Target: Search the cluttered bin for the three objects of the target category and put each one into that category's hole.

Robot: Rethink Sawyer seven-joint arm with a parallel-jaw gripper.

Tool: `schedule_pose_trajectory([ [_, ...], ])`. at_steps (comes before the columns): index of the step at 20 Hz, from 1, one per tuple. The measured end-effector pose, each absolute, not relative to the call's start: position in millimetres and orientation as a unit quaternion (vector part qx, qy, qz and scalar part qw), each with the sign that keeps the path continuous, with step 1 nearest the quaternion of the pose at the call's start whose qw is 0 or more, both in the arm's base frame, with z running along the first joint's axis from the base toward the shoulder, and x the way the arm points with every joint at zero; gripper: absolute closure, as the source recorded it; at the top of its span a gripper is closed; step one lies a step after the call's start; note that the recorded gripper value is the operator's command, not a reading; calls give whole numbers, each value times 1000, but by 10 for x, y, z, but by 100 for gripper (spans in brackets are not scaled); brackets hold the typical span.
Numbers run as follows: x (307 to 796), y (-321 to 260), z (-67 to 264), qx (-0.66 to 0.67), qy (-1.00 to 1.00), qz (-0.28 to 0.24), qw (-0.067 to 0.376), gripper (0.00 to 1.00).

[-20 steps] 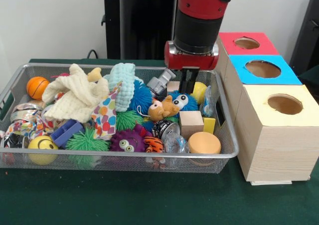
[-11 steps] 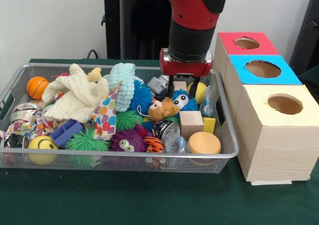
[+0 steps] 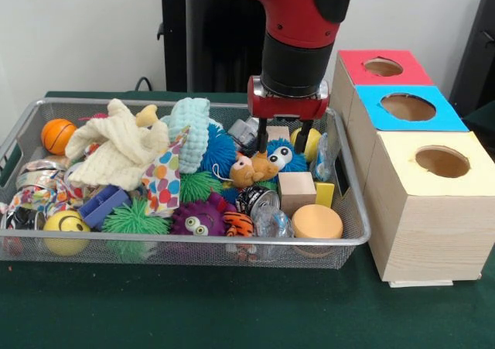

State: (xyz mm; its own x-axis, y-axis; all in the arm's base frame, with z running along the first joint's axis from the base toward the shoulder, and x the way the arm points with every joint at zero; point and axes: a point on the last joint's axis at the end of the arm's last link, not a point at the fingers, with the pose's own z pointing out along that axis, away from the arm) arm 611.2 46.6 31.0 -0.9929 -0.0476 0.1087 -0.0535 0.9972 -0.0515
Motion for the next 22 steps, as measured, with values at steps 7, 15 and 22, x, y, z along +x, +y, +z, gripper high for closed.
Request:
schedule_pose_trajectory([
  [7,6070,436,21,24,-998,27,56,0],
  [15,6046,437,-127,25,-998,27,55,0],
  [22,6105,460,-127,29,-998,31,50,0],
])
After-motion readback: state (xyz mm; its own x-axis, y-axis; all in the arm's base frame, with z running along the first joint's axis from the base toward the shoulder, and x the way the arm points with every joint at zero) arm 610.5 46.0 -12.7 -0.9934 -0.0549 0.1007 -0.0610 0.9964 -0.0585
